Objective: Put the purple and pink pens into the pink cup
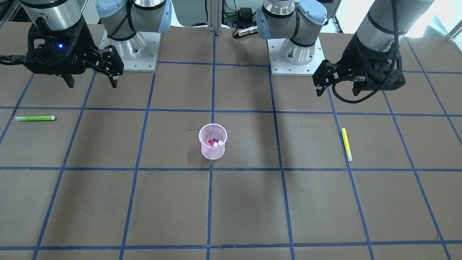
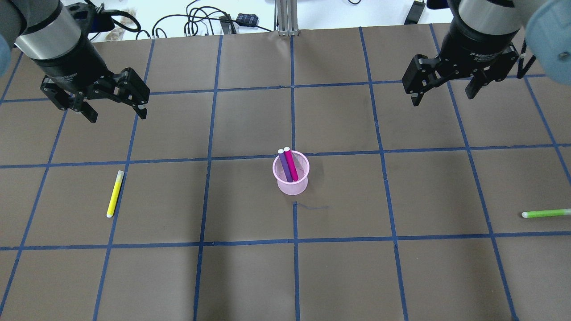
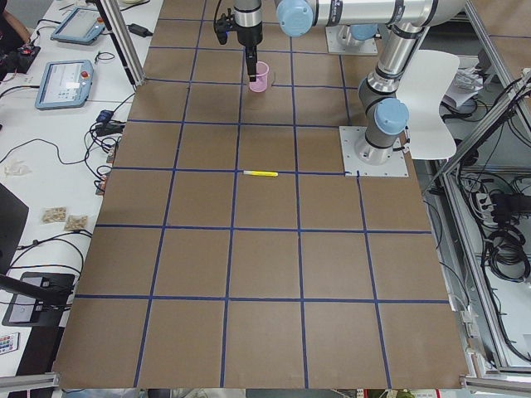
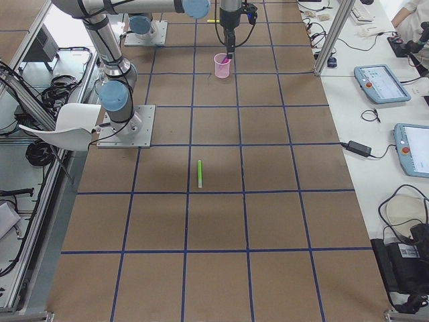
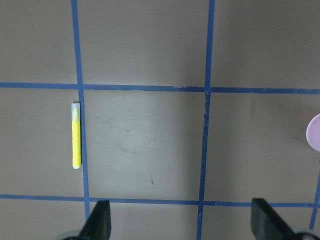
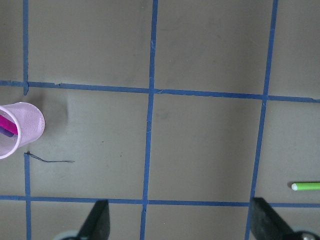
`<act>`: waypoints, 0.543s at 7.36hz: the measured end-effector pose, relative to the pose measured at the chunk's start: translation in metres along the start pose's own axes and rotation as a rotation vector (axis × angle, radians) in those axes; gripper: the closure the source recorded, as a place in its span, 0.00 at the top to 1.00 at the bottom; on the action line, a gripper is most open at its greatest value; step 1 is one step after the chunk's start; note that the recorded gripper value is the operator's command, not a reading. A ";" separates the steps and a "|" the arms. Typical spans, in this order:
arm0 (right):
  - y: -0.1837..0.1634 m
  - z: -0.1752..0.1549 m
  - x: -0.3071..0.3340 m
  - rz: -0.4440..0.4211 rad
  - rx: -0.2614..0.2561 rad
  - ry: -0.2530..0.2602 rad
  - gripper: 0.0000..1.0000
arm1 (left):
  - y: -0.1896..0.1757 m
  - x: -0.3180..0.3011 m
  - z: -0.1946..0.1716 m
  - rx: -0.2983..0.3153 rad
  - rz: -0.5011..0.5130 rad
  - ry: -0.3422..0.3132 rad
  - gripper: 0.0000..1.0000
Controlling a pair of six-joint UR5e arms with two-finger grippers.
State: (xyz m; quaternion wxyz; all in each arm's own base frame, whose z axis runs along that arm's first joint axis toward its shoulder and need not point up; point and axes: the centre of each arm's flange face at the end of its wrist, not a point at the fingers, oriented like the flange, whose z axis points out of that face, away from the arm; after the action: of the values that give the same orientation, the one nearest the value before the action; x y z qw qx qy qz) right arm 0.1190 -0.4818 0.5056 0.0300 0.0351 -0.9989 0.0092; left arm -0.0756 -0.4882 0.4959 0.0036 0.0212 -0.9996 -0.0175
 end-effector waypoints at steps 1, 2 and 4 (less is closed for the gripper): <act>0.000 0.000 -0.001 0.000 0.002 -0.002 1.00 | 0.006 0.005 -0.003 0.006 0.002 0.018 1.00; 0.000 -0.001 -0.001 0.000 0.003 -0.006 1.00 | 0.009 0.009 0.003 -0.003 0.006 0.026 1.00; 0.000 0.001 -0.002 -0.009 0.006 -0.011 1.00 | 0.011 0.012 0.017 -0.025 0.010 0.026 1.00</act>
State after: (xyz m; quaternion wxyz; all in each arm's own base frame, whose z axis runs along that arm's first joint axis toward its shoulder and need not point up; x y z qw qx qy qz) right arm 0.1212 -0.4814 0.5044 0.0246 0.0395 -0.9988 0.0117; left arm -0.0884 -0.4776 0.4797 0.0169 0.0162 -0.9993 -0.0296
